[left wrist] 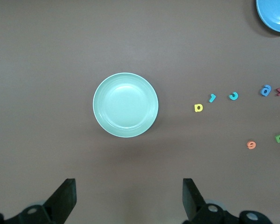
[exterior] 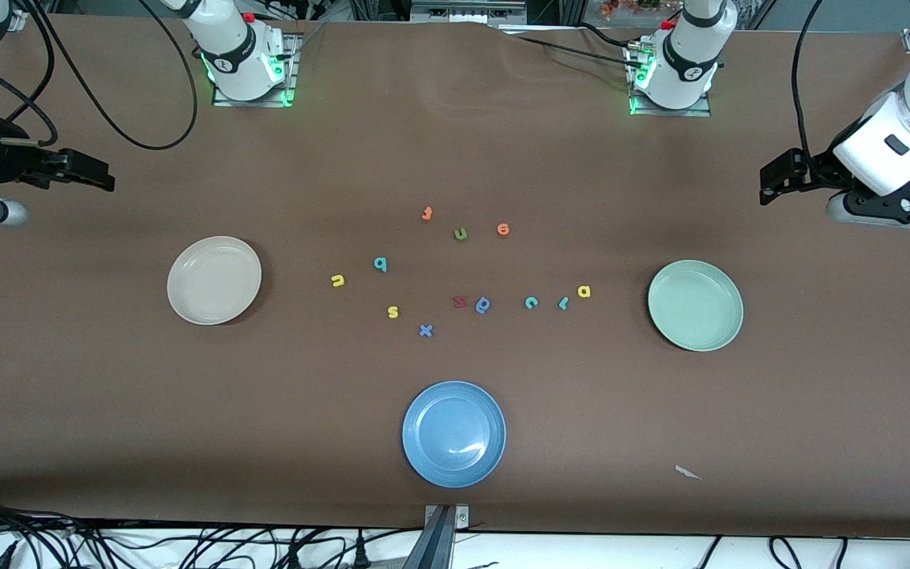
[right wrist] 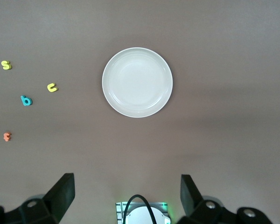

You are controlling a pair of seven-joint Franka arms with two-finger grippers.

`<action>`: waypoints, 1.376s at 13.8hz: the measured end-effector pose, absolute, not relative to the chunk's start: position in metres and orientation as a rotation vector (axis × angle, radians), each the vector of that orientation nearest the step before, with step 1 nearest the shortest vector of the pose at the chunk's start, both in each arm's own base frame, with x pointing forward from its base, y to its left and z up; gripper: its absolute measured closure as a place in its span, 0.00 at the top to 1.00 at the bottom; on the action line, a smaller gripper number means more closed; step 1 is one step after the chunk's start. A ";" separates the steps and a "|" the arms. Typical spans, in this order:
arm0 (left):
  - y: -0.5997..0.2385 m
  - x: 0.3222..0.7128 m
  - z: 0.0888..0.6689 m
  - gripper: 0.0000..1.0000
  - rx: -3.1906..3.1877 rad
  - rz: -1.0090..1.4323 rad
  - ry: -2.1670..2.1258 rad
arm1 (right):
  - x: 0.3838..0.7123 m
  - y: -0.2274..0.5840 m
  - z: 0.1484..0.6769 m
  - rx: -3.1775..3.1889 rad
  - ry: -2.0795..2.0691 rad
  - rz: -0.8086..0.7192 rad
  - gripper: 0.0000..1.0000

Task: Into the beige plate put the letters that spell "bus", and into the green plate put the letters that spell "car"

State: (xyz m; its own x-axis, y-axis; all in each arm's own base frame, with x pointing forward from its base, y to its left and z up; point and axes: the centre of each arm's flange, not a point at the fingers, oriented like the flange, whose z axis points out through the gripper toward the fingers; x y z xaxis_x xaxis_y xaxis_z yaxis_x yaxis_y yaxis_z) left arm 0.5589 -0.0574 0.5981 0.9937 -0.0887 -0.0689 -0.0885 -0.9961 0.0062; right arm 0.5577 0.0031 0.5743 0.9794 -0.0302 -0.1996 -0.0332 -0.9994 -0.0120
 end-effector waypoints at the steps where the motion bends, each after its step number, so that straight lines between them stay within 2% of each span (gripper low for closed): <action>1: -0.057 0.559 0.598 1.00 3.134 -0.109 -0.139 | 0.558 0.003 0.574 -3.110 0.048 0.316 1.00; 19: -0.056 0.559 0.598 1.00 3.134 -0.109 -0.136 | 0.557 0.002 0.573 -3.109 0.046 0.331 1.00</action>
